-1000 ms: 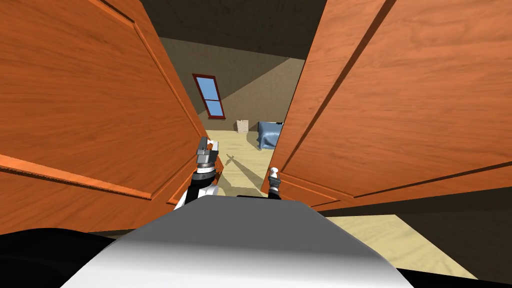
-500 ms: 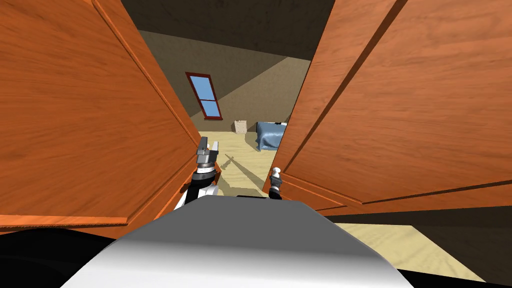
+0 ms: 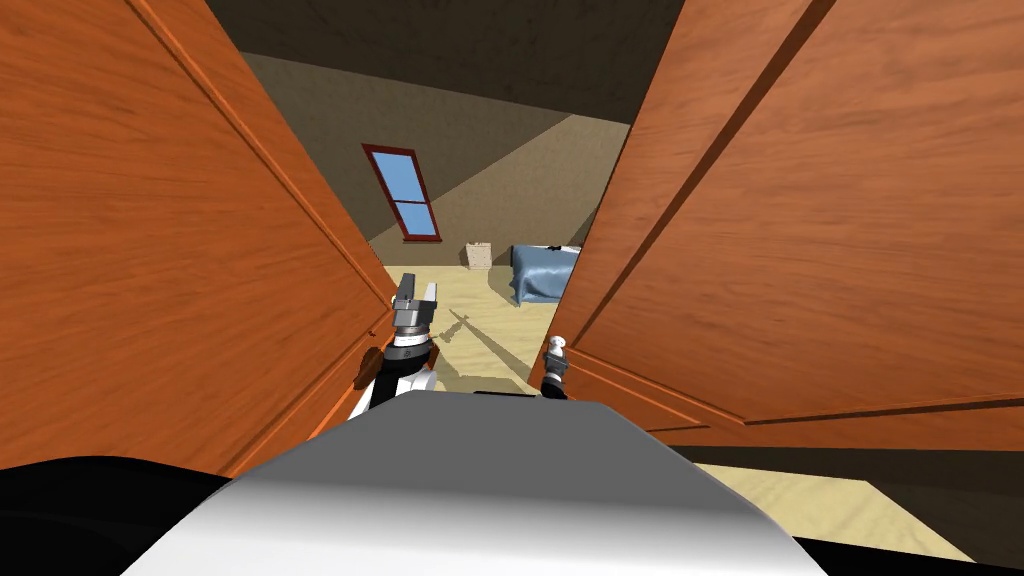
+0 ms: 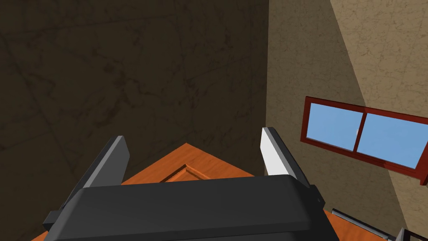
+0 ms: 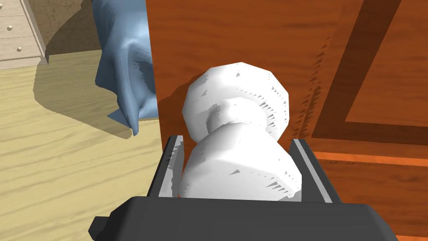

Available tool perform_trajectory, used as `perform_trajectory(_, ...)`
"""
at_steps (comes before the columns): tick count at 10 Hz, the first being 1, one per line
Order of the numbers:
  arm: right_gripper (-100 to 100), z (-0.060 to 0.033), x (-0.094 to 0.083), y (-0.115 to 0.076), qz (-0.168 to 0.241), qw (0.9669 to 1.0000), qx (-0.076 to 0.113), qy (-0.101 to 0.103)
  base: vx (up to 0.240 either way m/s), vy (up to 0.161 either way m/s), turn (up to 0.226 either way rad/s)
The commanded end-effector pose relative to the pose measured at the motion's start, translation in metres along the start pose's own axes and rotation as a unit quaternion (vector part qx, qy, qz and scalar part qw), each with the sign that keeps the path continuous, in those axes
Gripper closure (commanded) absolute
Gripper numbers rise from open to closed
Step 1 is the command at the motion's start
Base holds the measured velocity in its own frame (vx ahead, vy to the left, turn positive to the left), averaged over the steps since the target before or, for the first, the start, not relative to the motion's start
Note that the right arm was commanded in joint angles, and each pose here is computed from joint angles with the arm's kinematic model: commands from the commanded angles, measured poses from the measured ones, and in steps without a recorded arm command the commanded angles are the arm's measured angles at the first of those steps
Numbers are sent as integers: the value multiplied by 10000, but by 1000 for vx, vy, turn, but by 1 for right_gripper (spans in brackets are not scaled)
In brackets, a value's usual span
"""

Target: Push the door open

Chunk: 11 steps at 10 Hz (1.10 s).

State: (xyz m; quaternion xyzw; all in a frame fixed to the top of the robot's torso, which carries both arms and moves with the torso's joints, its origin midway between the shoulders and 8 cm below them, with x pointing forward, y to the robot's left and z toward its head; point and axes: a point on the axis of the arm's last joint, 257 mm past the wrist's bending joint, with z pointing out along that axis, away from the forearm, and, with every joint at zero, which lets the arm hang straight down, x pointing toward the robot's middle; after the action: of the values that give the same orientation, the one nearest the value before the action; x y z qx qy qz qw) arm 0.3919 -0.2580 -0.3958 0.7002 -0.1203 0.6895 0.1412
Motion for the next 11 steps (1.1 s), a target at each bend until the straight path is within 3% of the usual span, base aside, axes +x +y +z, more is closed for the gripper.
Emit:
perform_trajectory(1,100,85,37,215,-83,9998,-163,104,173,27,-41)
perform_trajectory(4,100,120,45,353,-113,9994,-310,124,184,12,-40)
perform_trajectory(5,100,134,49,444,-84,9988,-467,123,174,9,-90)
perform_trajectory(9,100,99,29,459,137,9970,-765,45,189,-6,-65)
perform_trajectory(10,100,107,14,421,92,9977,-665,32,78,4,-20)
perform_trajectory(11,100,156,40,612,-4,9968,-792,94,118,1,-15)
